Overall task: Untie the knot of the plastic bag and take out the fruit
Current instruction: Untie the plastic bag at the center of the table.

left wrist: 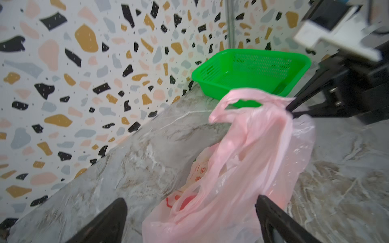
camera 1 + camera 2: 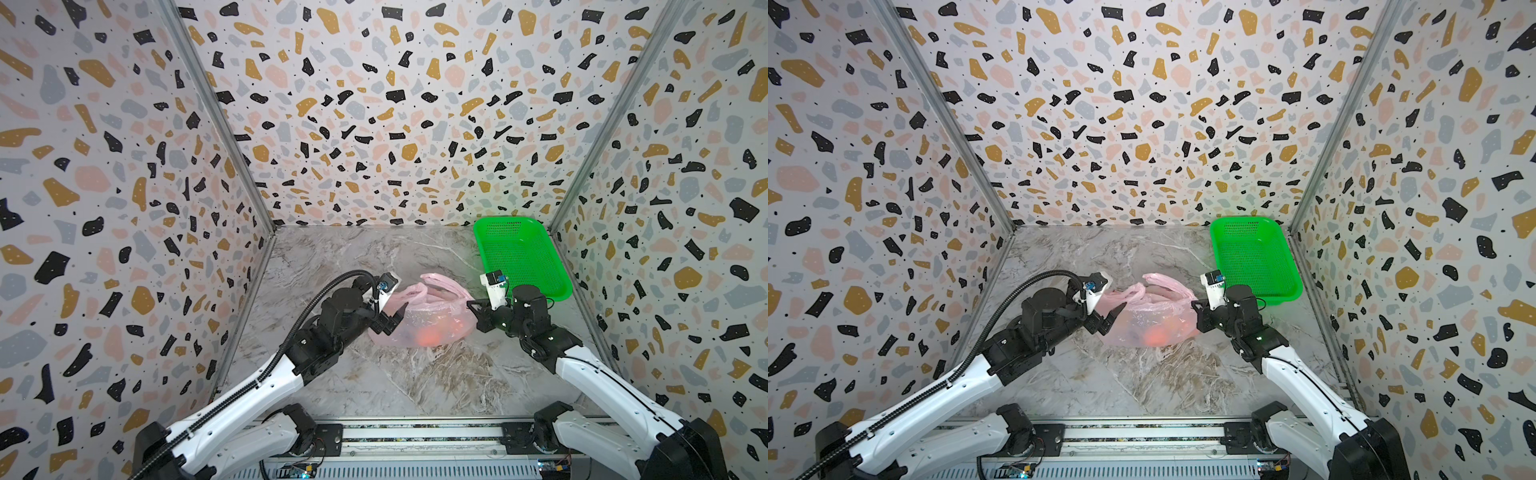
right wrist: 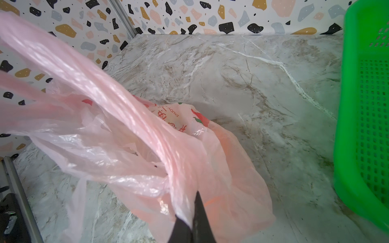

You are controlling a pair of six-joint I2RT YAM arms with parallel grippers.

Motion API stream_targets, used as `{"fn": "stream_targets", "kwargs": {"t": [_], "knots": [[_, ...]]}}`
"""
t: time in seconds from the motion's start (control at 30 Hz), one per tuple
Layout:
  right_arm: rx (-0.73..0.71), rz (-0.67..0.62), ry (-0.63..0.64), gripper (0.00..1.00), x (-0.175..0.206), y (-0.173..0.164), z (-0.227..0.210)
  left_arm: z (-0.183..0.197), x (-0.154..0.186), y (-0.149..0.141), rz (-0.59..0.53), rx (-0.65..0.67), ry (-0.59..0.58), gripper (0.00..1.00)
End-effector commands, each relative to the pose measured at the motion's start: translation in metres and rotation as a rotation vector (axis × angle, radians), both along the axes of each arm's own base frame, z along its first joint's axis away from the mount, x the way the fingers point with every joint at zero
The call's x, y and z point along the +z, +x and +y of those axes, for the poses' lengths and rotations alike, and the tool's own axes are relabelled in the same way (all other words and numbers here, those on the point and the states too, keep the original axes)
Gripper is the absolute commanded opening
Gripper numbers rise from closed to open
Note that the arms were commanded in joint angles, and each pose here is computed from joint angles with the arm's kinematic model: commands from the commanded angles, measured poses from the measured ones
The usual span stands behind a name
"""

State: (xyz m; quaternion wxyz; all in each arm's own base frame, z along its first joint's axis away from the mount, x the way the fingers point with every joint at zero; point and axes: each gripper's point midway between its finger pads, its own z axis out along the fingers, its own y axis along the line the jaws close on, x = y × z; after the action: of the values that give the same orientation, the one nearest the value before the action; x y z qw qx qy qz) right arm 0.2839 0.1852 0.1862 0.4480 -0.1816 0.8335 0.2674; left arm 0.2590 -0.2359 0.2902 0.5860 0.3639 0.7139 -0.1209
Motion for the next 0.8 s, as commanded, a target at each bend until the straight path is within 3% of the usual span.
{"fn": "stream_targets", "kwargs": {"t": [0.0, 0.23, 0.33, 0.4, 0.5, 0.57, 0.63, 0.77], "knots": [[-0.004, -0.057, 0.015, 0.0, 0.021, 0.004, 0.003, -0.013, -0.004, -0.002, 0.007, -0.012, 0.091, 1.0], [-0.009, -0.064, 0.011, 0.0, 0.024, 0.004, 0.003, -0.052, -0.005, -0.005, 0.03, -0.102, 0.097, 0.99], [-0.009, -0.071, 0.018, 0.0, 0.028, 0.003, 0.003, -0.048, -0.011, 0.004, 0.025, -0.045, 0.12, 0.97], [-0.007, -0.078, 0.022, 0.0, 0.031, 0.002, 0.003, -0.041, -0.012, 0.016, 0.006, 0.036, 0.135, 0.9], [-0.01, -0.077, 0.022, 0.0, 0.029, 0.002, 0.002, -0.039, -0.006, 0.028, -0.01, 0.093, 0.146, 0.6], [-0.012, -0.071, 0.022, 0.0, 0.026, 0.001, 0.002, -0.041, 0.001, 0.031, -0.029, 0.102, 0.125, 0.26], [-0.017, -0.067, 0.033, 0.0, 0.024, 0.0, 0.002, -0.04, 0.009, 0.037, -0.055, 0.14, 0.1, 0.0], [-0.038, -0.086, 0.066, 0.0, 0.026, 0.003, 0.002, -0.034, 0.031, 0.053, -0.13, 0.221, 0.063, 0.0]]}}
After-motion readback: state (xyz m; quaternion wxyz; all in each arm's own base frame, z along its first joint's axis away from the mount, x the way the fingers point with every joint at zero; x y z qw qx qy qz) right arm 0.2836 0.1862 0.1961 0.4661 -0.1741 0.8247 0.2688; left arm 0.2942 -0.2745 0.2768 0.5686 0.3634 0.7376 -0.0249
